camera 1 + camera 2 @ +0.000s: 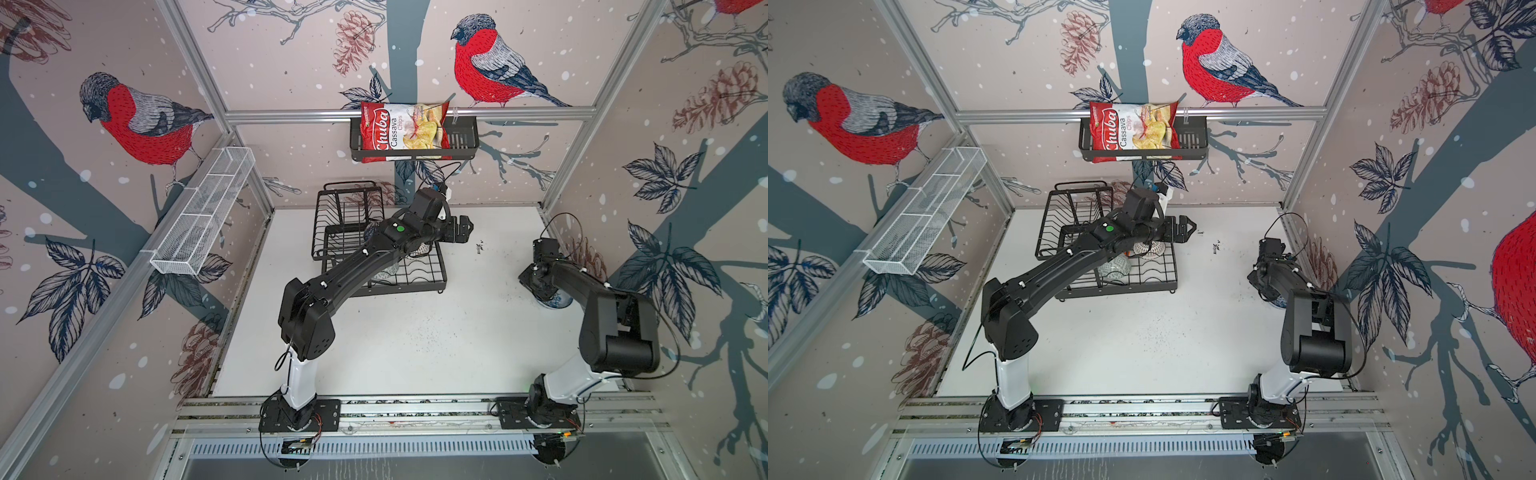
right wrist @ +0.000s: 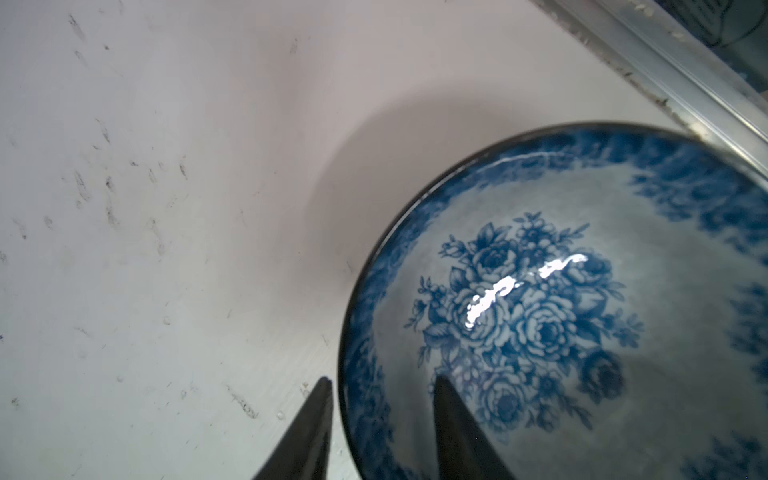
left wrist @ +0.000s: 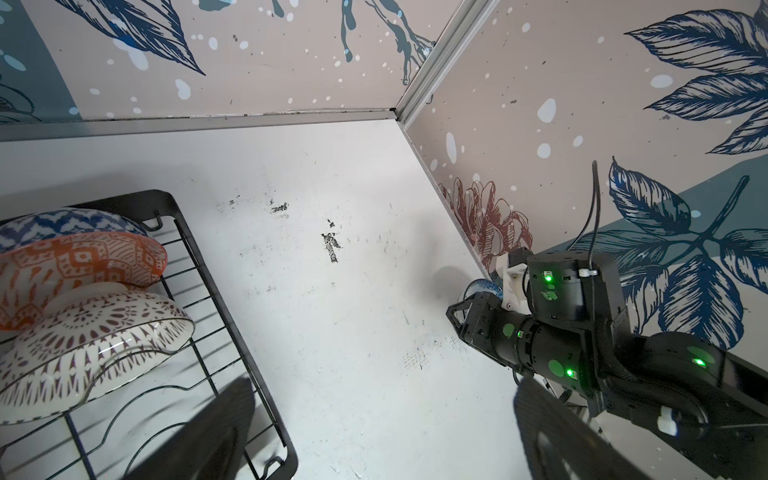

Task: Load the bowls into the dish rack
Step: 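Lower the right gripper onto the blue-and-white bowl rim and grasp it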

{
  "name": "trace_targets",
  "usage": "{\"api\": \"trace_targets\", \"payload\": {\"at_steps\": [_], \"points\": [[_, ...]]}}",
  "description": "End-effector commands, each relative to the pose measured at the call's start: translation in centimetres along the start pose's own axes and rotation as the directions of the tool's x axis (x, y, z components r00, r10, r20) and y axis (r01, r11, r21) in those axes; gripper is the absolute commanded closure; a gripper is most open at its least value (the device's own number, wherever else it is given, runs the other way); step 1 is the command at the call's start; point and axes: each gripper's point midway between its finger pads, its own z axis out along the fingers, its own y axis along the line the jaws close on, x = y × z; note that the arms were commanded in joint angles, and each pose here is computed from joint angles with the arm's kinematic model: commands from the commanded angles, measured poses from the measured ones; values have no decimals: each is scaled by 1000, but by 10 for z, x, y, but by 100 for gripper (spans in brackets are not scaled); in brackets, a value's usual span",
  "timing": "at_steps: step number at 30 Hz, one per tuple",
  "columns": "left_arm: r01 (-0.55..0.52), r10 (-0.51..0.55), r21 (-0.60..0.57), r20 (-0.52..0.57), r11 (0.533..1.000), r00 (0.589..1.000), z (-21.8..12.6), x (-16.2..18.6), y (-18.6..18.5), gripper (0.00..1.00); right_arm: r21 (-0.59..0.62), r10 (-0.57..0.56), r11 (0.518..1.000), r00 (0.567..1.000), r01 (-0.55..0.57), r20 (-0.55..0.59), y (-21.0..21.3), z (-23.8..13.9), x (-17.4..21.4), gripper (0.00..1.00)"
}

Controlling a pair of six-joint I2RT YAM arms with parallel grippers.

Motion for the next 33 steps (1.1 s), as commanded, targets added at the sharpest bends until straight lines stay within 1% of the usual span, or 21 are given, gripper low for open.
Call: {"api": "trace_targets", "payload": {"at_steps": [1, 3, 6, 11, 16, 19, 24, 28, 33], "points": [[-7, 6, 17, 16, 1000, 1000, -1, -6, -4, 3, -23, -33, 999, 999, 33, 6, 7, 0, -1, 76], [-8, 8, 15, 14, 1000, 1000, -1, -5, -4, 2, -28, -46, 999, 999, 46, 6, 10, -2, -1, 83], [-10, 10, 13, 17, 1000, 1000, -1, -6, -4, 3, -43, -69, 997, 998, 69, 10, 19, -6, 1, 89], [-10, 10, 12, 20, 1000, 1000, 0, -8, -3, 2, -99, -104, 990, 995, 104, 2, 45, -16, 12, 94], [-8, 8, -4, 34, 1000, 999, -4, -15, 3, 2, -164, -180, 970, 984, 177, -4, 92, -30, 38, 95], [-10, 11, -26, 40, 1000, 999, -9, -17, 8, 2, -199, -242, 952, 970, 232, -31, 121, -33, 64, 95], [-5, 8, -61, 47, 998, 999, -18, -20, 18, 2, -252, -324, 920, 944, 299, -63, 158, -36, 104, 96], [0, 3, -78, 47, 997, 999, -24, -17, 25, 2, -264, -377, 901, 923, 344, -82, 175, -35, 124, 94], [14, -11, -80, 42, 997, 999, -25, -13, 28, 2, -256, -393, 897, 915, 359, -93, 180, -30, 127, 90]]}}
